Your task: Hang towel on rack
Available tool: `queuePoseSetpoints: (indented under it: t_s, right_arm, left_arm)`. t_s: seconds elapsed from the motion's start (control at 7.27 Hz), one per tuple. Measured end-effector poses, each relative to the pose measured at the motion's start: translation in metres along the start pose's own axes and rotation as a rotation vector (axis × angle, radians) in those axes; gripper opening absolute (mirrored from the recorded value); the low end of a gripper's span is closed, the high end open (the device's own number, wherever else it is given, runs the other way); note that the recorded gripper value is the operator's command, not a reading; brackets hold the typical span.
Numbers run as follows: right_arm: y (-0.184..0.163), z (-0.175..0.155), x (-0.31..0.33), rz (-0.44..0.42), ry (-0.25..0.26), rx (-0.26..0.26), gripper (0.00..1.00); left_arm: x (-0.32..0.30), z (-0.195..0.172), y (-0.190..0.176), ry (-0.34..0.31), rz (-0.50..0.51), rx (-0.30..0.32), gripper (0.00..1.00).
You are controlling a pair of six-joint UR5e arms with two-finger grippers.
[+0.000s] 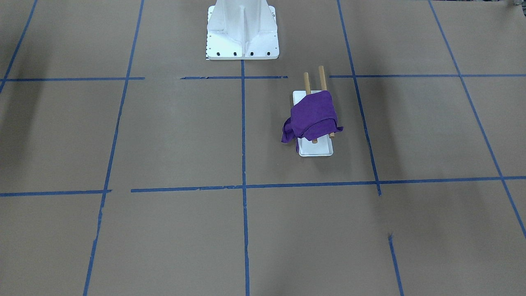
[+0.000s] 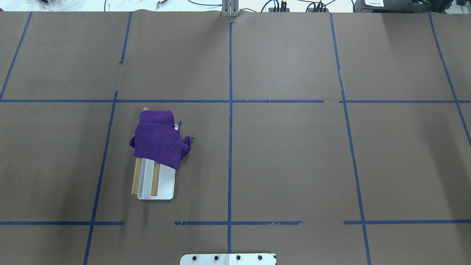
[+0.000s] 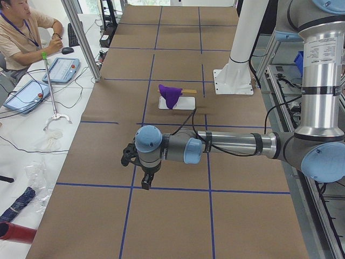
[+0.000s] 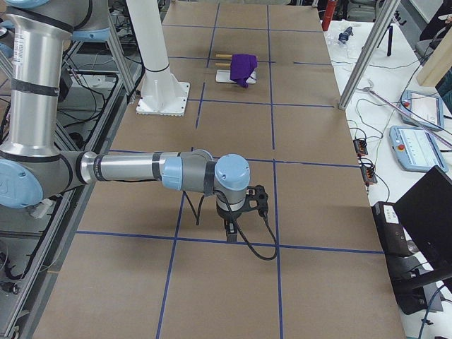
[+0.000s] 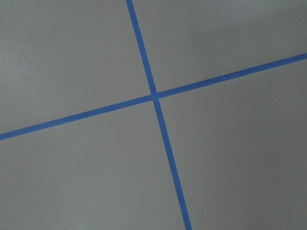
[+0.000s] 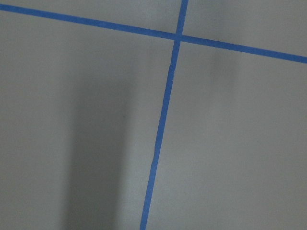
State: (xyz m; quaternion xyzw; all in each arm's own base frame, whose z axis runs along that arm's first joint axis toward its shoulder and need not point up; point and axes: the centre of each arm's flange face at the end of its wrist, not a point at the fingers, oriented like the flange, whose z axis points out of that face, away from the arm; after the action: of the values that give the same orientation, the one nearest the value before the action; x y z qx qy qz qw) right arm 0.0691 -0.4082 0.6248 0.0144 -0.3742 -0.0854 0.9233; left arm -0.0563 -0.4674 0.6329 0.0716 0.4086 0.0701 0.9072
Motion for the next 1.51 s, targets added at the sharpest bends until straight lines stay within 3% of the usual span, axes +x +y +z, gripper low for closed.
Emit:
queuePoseSetpoints:
  t_s: [0.55,1.51]
  right_arm:
    - [-0.010,0.018,-0.024,0.061,-0.013,-0.042,1.00]
    - [-0.041,0.016,-0.060,-0.018,-0.013,-0.020,1.00]
  left_arm:
    - [-0.005,0.008,0.012,0.014,-0.089,-0.014,1.00]
    - [0.009,-0.005,0.001,0.010,-0.020,0.044,1.00]
